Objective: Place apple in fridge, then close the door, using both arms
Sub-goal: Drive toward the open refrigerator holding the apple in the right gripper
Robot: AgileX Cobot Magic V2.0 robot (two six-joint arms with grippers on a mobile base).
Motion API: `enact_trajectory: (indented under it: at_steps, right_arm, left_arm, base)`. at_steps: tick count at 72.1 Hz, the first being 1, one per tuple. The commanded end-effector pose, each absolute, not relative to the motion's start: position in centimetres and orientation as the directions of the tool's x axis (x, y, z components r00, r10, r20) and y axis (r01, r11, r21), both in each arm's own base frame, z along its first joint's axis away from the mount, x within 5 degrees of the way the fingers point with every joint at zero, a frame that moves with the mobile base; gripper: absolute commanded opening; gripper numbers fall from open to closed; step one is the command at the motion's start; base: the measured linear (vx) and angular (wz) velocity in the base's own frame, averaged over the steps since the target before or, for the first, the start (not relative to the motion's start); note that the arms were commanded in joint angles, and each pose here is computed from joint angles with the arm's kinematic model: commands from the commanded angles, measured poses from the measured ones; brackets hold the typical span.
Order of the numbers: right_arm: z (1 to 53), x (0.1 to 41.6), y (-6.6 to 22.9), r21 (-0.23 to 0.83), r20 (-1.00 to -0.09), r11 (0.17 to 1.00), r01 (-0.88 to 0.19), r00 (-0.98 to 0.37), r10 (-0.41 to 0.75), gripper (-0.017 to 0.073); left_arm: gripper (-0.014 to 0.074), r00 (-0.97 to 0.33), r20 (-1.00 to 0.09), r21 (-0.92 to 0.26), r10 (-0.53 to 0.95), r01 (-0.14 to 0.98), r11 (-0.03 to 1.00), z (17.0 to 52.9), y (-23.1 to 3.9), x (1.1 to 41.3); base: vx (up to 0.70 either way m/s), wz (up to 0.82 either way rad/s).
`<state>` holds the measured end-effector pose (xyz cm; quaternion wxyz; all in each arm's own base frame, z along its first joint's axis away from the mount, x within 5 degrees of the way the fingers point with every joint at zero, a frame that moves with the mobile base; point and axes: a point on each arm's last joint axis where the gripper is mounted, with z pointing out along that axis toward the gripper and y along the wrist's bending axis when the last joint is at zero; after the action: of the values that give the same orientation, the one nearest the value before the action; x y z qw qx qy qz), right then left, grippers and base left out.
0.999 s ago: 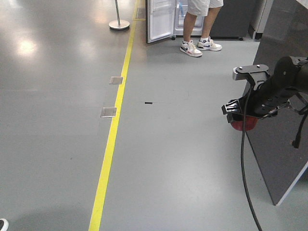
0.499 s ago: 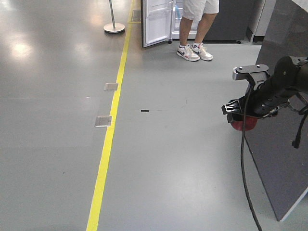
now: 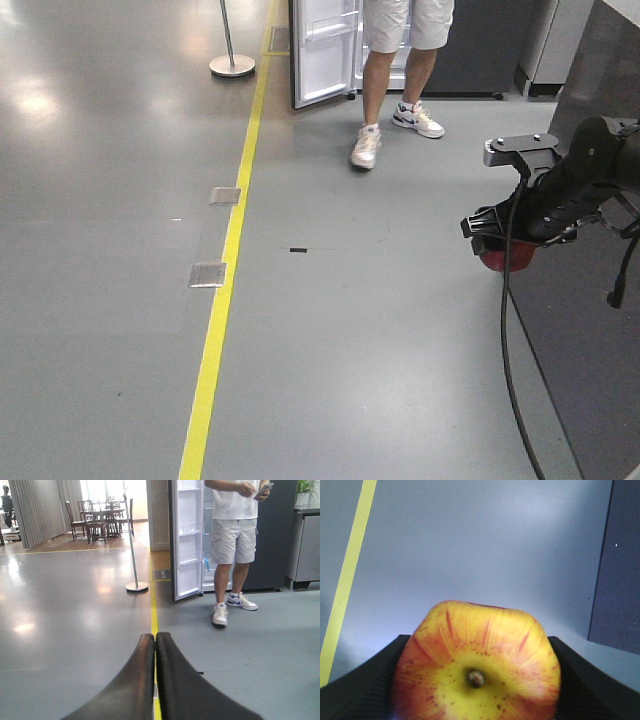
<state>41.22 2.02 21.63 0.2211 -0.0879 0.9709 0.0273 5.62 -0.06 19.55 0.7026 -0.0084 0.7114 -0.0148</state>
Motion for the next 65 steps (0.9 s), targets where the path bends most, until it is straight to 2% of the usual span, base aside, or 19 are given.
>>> enact_trajectory:
  at_steps: [1,65]
  right_arm:
    - [24.7,41.36,1.99,-0.01,-0.536,0.983,-0.186,-0.828,-0.162,0.0174]
    - [24.7,41.36,1.99,-0.009,-0.536,0.983,-0.186,-0.828,-0.161,0.0174]
  left_arm:
    - [-0.0006,0.077,-0.996,-0.041,-0.042,0.016,0.999,20.38,-0.07,5.54]
    - [-0.0006,0.077,-0.996,-0.041,-0.042,0.016,0.999,20.38,-0.07,5.54]
  base:
    - [0.26,-0.02]
    - [0.25,0.01]
